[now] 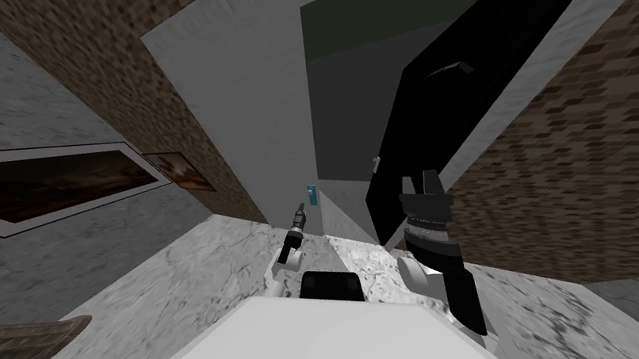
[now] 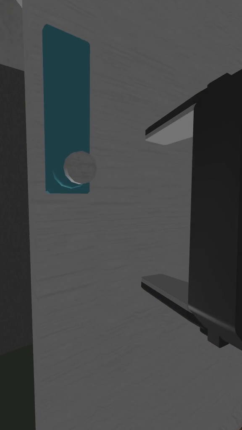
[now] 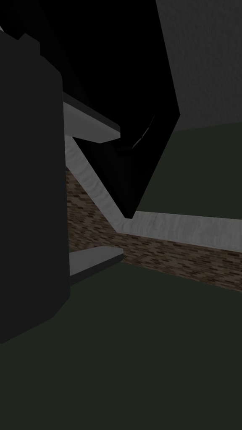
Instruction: Push the door open
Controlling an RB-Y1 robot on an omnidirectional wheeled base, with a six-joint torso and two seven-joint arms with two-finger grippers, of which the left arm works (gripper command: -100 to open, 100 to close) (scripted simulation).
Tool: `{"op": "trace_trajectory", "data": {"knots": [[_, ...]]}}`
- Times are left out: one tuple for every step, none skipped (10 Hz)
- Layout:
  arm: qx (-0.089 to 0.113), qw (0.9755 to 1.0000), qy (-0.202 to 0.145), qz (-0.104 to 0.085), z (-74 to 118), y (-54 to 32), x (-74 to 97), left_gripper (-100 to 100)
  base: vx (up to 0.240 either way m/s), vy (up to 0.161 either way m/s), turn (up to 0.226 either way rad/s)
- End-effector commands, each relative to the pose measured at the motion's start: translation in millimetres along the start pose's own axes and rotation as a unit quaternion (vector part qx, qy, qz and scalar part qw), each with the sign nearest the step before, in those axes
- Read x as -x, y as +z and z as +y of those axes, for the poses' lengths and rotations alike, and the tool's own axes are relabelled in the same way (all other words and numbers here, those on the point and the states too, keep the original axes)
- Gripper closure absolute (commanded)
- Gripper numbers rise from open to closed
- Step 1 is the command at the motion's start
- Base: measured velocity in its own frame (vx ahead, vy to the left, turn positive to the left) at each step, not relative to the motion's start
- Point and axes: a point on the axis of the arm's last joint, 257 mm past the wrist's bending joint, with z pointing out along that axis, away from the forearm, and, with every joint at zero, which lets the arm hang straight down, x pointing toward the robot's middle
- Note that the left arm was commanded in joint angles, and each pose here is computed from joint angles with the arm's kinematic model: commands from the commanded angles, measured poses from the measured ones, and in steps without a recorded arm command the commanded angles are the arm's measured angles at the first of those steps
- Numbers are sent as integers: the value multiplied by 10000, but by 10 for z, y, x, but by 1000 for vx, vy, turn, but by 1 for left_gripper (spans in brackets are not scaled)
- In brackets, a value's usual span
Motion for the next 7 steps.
{"op": "trace_trajectory", "data": {"knots": [[112,9999,-72,43,115,17,-51,-100,70,95,-48],[172,9998,-111,68,171,27,-87,-100,79,90,-49],[222,9996,-146,88,217,36,-119,-100,70,82,-35],[272,9994,-181,108,263,43,-152,-100,79,69,-37],[350,9990,-238,140,334,55,-205,-100,117,102,-55],[384,9988,-264,154,365,60,-230,-100,92,90,-39],[426,9985,-297,171,402,66,-262,-100,69,58,-23]]}}
